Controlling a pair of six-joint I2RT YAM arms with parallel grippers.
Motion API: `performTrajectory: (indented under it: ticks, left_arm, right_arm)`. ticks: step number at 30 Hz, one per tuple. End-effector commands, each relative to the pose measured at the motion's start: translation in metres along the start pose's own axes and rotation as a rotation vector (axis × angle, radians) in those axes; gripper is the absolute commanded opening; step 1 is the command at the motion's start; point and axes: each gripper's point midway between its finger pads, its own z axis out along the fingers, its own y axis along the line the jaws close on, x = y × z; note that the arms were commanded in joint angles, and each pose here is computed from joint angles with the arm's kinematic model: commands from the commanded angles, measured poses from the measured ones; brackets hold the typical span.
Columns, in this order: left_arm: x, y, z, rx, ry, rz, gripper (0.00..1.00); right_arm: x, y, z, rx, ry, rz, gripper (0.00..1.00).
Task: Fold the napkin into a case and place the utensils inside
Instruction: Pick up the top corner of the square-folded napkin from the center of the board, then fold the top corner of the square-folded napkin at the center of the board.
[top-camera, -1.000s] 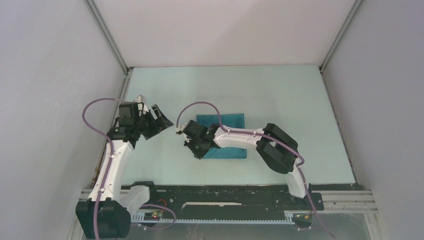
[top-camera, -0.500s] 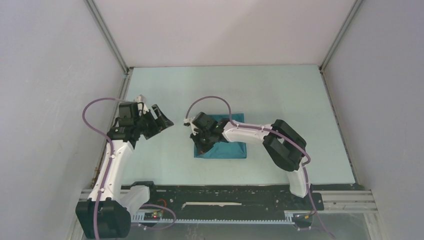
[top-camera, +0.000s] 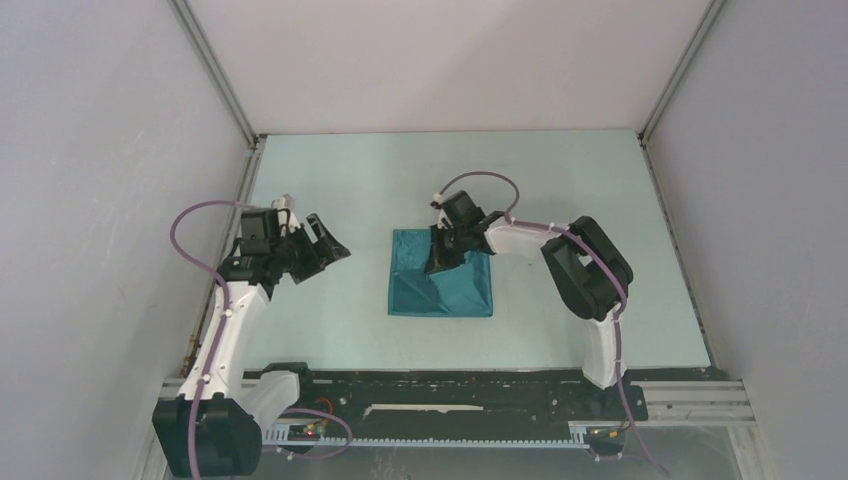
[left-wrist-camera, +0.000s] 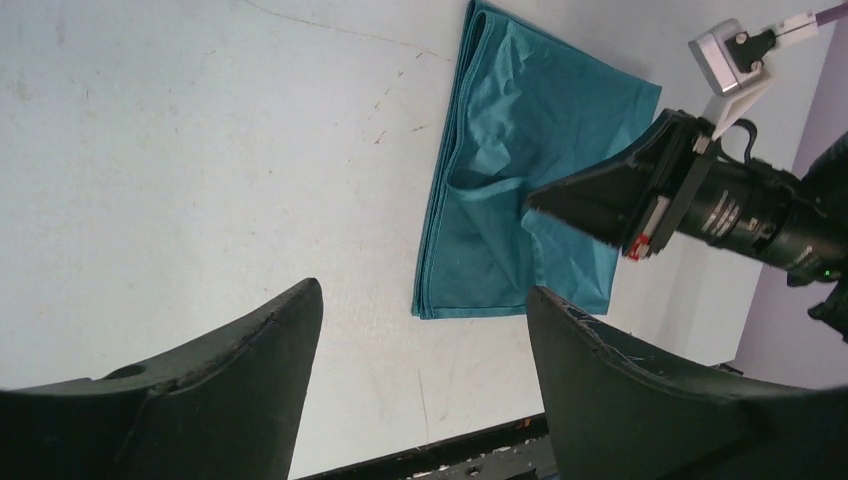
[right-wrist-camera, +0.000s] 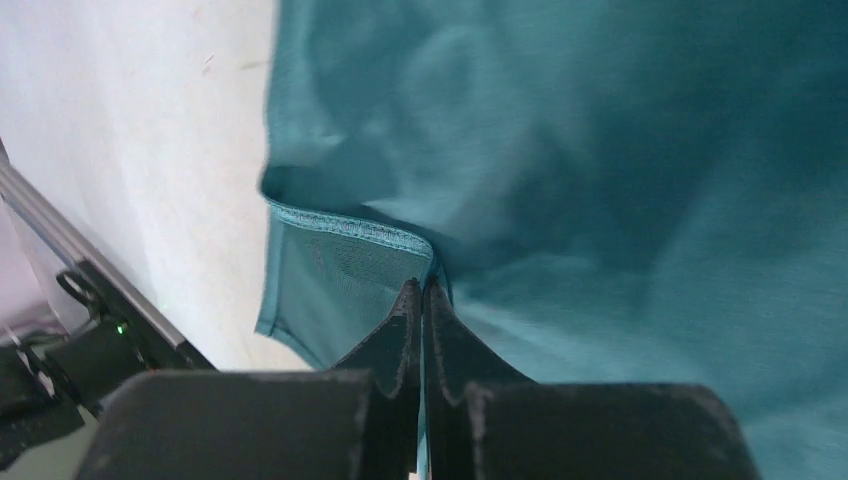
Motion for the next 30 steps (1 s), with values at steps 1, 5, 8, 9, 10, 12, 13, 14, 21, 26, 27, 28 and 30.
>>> performTrajectory:
  ticks: [1, 5, 8, 9, 10, 12, 13, 14, 21, 26, 27, 28, 30]
  left_arm:
    - [-0.005, -0.008, 0.0, 0.045, -0.017, -0.002, 0.81]
    - [-0.004, -0.008, 0.002, 0.051, -0.007, -0.01, 0.81]
    - [-0.003, -0.008, 0.002, 0.052, -0.002, -0.014, 0.82]
    - [-0.003, -0.008, 0.002, 0.052, -0.001, -0.014, 0.81]
    - [-0.003, -0.008, 0.002, 0.053, 0.0, -0.014, 0.81]
    - [-0.002, -0.008, 0.003, 0.053, 0.002, -0.016, 0.81]
    - [-0.002, -0.008, 0.003, 0.053, 0.003, -0.018, 0.82]
    - [-0.002, -0.008, 0.003, 0.055, 0.002, -0.017, 0.81]
    - [-0.002, -0.009, 0.003, 0.058, 0.004, -0.021, 0.81]
    - [-0.001, -0.009, 0.003, 0.06, 0.007, -0.021, 0.82]
    - [-0.001, -0.009, 0.003, 0.06, 0.008, -0.023, 0.82]
    - [-0.001, -0.009, 0.003, 0.061, 0.007, -0.022, 0.82]
    - [-0.001, -0.01, 0.003, 0.063, 0.008, -0.022, 0.82]
  right_arm:
    - [-0.031, -0.004, -0.021, -0.033, -0.1, 0.094, 0.0]
    - [-0.048, -0.03, -0.03, 0.013, -0.148, 0.147, 0.0]
    - [-0.057, -0.045, -0.038, 0.048, -0.178, 0.171, 0.0]
    - [-0.06, -0.05, -0.041, 0.06, -0.189, 0.176, 0.0]
    - [-0.062, -0.054, -0.043, 0.073, -0.196, 0.179, 0.0]
    - [-0.066, -0.062, -0.048, 0.093, -0.21, 0.191, 0.0]
    - [-0.068, -0.065, -0.05, 0.098, -0.214, 0.193, 0.0]
    - [-0.069, -0.069, -0.052, 0.108, -0.219, 0.198, 0.0]
    - [-0.081, -0.089, -0.069, 0.157, -0.264, 0.204, 0.0]
    - [-0.085, -0.102, -0.078, 0.184, -0.278, 0.212, 0.0]
    - [-0.086, -0.104, -0.08, 0.187, -0.282, 0.213, 0.0]
    - [-0.087, -0.107, -0.081, 0.192, -0.283, 0.216, 0.0]
    - [-0.089, -0.111, -0.085, 0.203, -0.291, 0.219, 0.0]
